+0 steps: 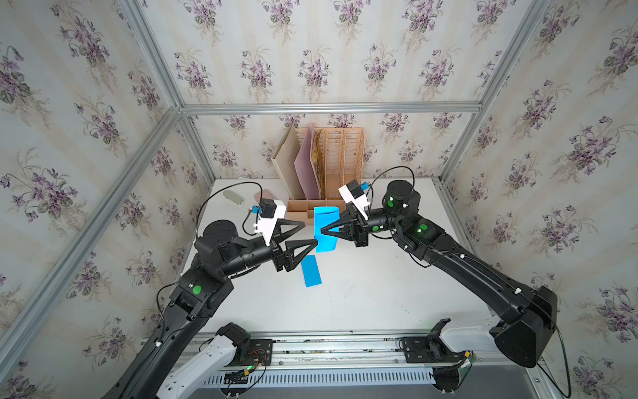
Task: Fold the square paper along the opposite sides
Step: Fold the paper, then smooth out the paper.
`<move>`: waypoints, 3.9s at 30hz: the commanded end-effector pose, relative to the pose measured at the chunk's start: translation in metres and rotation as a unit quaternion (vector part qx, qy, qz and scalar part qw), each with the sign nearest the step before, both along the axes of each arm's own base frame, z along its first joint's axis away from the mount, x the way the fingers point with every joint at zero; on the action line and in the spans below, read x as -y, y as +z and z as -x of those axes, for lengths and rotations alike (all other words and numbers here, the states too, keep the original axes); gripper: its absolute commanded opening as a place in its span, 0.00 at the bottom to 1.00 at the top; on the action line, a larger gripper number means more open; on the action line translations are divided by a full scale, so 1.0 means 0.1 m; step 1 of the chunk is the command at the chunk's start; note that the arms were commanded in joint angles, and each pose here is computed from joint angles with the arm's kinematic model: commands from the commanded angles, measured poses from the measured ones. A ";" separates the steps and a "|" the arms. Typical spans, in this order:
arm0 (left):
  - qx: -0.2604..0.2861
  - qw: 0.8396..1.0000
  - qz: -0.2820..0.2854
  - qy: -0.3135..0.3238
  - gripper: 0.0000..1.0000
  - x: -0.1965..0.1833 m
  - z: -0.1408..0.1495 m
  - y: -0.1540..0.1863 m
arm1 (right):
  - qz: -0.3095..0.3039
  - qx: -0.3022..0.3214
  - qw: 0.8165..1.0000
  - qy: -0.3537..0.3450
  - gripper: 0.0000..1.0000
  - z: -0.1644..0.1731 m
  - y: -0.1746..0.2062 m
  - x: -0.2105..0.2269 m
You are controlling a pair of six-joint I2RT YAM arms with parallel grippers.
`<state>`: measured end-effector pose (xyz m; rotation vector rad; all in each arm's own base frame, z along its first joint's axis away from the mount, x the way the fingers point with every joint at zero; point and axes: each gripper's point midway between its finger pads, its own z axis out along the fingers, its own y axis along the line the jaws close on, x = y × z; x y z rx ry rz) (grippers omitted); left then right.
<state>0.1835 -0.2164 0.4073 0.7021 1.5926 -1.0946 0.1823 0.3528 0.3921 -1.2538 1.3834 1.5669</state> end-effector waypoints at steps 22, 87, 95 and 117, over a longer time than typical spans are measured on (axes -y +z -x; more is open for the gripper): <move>0.033 0.998 0.037 -0.042 0.59 0.15 -0.03 0.20 | -0.011 0.013 0.998 0.056 0.00 0.20 0.08 -0.03; 0.046 0.995 0.023 -0.090 0.00 0.16 0.19 0.21 | 0.007 0.049 0.998 0.037 0.24 0.22 0.13 -0.01; 0.039 0.996 0.014 -0.082 0.00 0.18 0.11 0.14 | 0.002 0.058 0.997 0.051 0.23 0.29 0.15 0.03; 0.028 0.997 0.001 -0.078 0.00 0.20 0.05 0.05 | 0.004 0.072 0.997 0.037 0.10 0.27 0.17 0.05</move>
